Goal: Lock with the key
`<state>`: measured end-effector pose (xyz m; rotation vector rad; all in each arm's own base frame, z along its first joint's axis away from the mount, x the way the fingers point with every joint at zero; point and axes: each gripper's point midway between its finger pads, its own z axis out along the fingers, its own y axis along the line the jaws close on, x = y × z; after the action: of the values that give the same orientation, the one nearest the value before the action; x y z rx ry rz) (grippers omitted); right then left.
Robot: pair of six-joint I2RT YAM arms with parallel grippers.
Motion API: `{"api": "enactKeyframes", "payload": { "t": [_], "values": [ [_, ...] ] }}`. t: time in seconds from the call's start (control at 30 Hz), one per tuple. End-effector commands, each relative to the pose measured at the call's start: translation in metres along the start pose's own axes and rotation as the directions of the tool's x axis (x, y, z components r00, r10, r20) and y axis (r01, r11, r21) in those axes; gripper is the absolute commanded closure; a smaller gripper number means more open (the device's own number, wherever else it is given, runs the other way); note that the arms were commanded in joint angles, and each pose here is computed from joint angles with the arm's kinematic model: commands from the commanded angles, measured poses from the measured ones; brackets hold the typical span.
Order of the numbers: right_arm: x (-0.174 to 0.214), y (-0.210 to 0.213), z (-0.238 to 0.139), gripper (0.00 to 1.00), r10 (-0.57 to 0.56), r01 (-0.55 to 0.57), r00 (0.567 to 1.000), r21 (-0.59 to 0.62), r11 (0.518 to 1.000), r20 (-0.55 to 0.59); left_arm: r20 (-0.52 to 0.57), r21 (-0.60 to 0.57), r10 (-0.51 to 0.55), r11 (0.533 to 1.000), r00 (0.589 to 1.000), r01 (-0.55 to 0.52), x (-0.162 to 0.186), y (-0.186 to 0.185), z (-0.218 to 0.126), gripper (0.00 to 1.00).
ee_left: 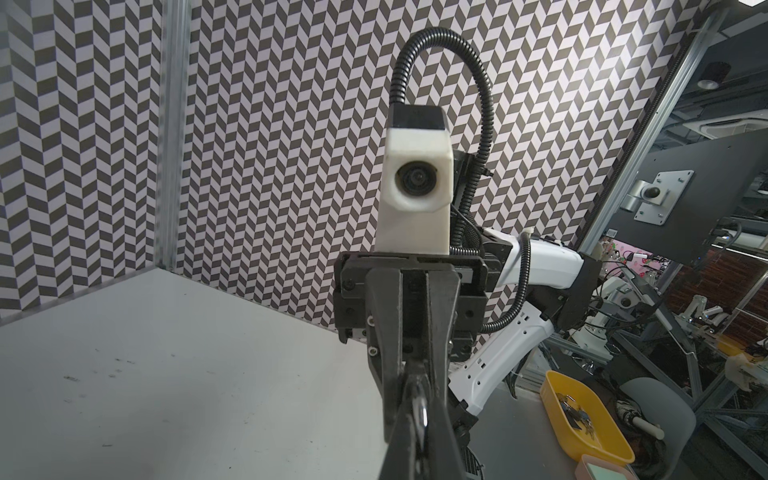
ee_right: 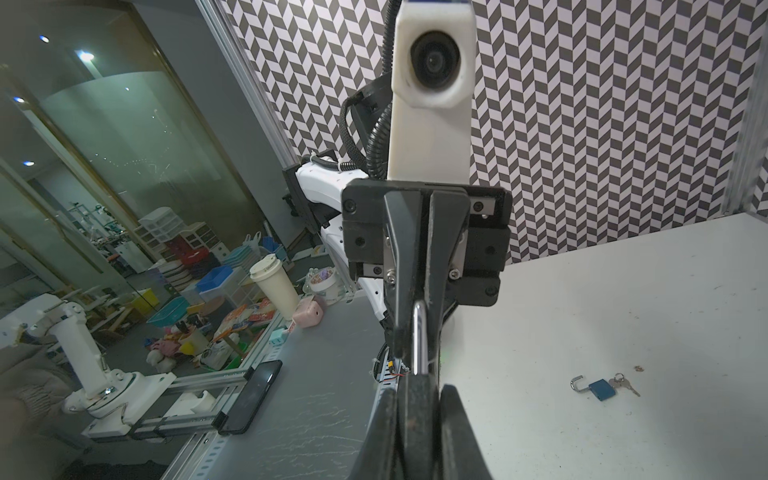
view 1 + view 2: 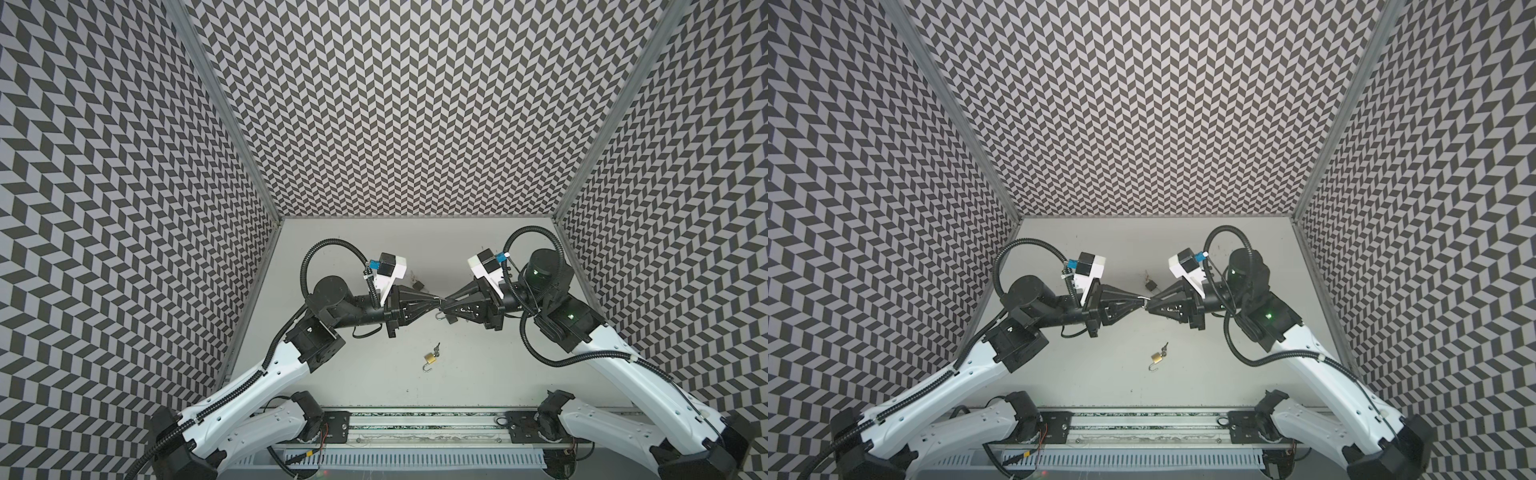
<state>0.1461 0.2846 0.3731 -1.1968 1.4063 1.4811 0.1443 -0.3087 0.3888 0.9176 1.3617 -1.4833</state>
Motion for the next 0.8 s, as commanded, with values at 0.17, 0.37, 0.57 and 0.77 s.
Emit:
{"api": "enactKeyframes", "payload": {
  "t": [0.17, 0.37, 0.57, 0.77],
  "values": [
    [-0.029, 0.005, -0.006, 1.0, -0.15, 0.135, 0.979, 0.115, 0.984, 0.136, -0.044, 0.001, -0.015, 1.0, 0.999, 0.015, 0.011, -0.006, 0.005, 1.0],
    [-0.049, 0.02, -0.022, 1.0, -0.176, 0.145, 0.944, 0.129, 0.981, 0.279, -0.034, 0.001, -0.02, 1.0, 0.999, 0.02, 0.011, -0.006, -0.001, 1.0],
    [-0.058, 0.03, -0.03, 1.0, -0.129, 0.107, 0.913, 0.077, 0.991, 0.388, -0.024, 0.027, -0.04, 0.999, 0.999, 0.04, 0.015, -0.008, -0.001, 1.0],
    [-0.065, 0.038, -0.038, 1.0, -0.098, 0.084, 0.877, 0.05, 0.995, 0.47, -0.019, 0.039, -0.052, 0.998, 0.998, 0.052, 0.018, -0.009, 0.0, 1.0]
  ]
}}
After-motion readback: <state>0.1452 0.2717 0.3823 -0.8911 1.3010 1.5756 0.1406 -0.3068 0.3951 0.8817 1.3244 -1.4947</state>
